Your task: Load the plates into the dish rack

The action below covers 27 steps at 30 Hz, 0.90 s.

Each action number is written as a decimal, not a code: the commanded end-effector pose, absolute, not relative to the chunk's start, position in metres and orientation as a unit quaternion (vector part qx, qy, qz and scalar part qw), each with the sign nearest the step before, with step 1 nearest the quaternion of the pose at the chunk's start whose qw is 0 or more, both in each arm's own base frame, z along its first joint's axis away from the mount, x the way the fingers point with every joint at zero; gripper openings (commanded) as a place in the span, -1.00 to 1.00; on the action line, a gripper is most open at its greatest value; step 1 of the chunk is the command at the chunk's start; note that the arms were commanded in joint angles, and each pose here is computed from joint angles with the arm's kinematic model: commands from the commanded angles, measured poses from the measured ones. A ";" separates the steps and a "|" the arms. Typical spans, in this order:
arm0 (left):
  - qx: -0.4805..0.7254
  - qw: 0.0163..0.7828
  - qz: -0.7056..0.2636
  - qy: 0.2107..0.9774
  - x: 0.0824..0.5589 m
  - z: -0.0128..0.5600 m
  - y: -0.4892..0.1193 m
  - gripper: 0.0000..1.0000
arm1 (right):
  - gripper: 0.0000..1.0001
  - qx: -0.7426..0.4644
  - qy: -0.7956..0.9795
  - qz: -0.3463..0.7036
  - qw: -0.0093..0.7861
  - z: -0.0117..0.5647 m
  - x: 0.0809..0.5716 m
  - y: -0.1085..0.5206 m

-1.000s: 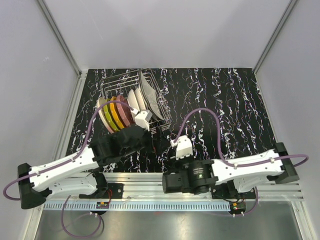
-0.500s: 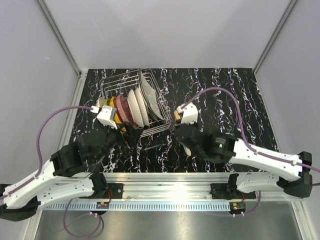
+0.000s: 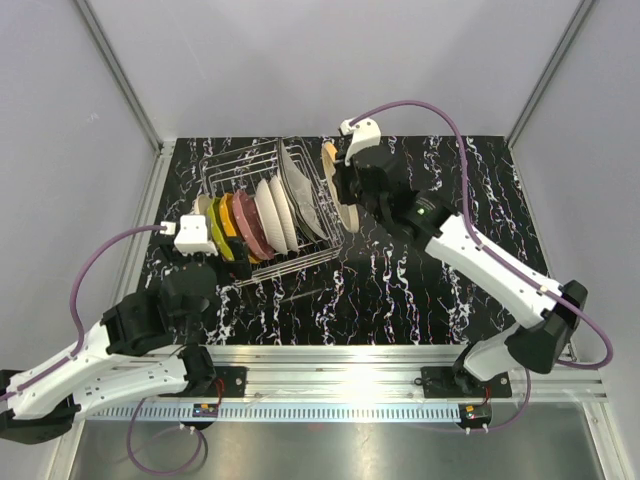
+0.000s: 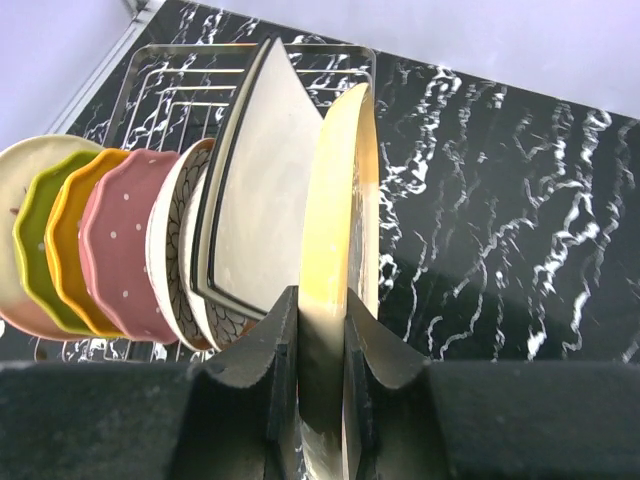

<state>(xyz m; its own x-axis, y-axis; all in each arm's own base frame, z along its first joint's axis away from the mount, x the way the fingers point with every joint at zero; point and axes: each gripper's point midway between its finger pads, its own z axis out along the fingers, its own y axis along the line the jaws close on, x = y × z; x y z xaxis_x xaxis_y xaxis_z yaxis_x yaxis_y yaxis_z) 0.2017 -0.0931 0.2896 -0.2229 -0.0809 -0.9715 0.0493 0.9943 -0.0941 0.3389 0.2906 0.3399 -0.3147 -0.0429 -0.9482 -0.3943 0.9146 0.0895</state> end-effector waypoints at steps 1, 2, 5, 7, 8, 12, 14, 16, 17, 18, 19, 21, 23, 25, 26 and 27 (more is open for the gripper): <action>-0.042 0.644 -0.018 0.764 0.207 0.293 -0.079 0.98 | -1.00 -0.149 0.730 0.223 0.628 0.402 0.360 0.316; -0.041 0.644 -0.015 0.764 0.207 0.293 -0.079 0.98 | -1.00 -0.150 0.726 0.226 0.632 0.404 0.364 0.319; -0.038 0.642 -0.001 0.766 0.209 0.292 -0.078 0.98 | -1.00 -0.158 0.734 0.227 0.620 0.389 0.379 0.330; -0.037 0.643 0.005 0.765 0.210 0.292 -0.078 0.98 | -1.00 -0.163 0.738 0.223 0.615 0.377 0.388 0.338; -0.037 0.643 0.006 0.765 0.210 0.293 -0.078 0.98 | -1.00 -0.165 0.739 0.222 0.615 0.375 0.391 0.340; -0.036 0.643 0.008 0.765 0.210 0.291 -0.077 0.98 | -1.00 -0.173 0.745 0.229 0.603 0.356 0.407 0.351; -0.035 0.643 0.002 0.765 0.210 0.289 -0.078 0.98 | -1.00 -0.173 0.749 0.230 0.597 0.346 0.418 0.355; -0.032 0.642 -0.002 0.766 0.210 0.290 -0.080 0.98 | -1.00 -0.176 0.754 0.230 0.589 0.334 0.425 0.360; -0.032 0.641 0.000 0.767 0.211 0.289 -0.080 0.98 | -1.00 -0.177 0.754 0.229 0.589 0.333 0.427 0.361; -0.031 0.640 0.001 0.768 0.211 0.289 -0.080 0.98 | -1.00 -0.179 0.754 0.229 0.589 0.331 0.429 0.362; -0.031 0.640 0.001 0.768 0.212 0.289 -0.081 0.98 | -1.00 -0.180 0.754 0.228 0.589 0.326 0.432 0.365; -0.030 0.638 -0.003 0.770 0.212 0.288 -0.082 0.98 | -1.00 -0.178 0.760 0.214 0.587 0.313 0.438 0.364; -0.029 0.637 -0.006 0.771 0.213 0.288 -0.083 0.98 | -1.00 -0.179 0.762 0.202 0.589 0.307 0.443 0.364; -0.027 0.635 -0.007 0.772 0.213 0.287 -0.084 0.98 | -1.00 -0.175 0.766 0.193 0.587 0.300 0.448 0.364; -0.028 0.635 -0.007 0.772 0.214 0.288 -0.083 0.98 | -1.00 -0.175 0.767 0.189 0.587 0.298 0.449 0.364; -0.027 0.635 -0.009 0.772 0.214 0.287 -0.084 0.98 | -0.95 -0.178 0.770 0.189 0.582 0.292 0.450 0.366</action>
<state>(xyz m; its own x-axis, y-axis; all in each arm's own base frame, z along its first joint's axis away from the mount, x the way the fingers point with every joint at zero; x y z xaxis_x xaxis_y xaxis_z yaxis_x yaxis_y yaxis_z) 0.2104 -0.0789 0.2806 -0.2111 -0.0163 -0.9773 -0.0376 0.9993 -0.0086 0.4212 0.3513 0.2258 -0.4514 -0.1582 -0.8782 -0.4797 0.8729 0.0893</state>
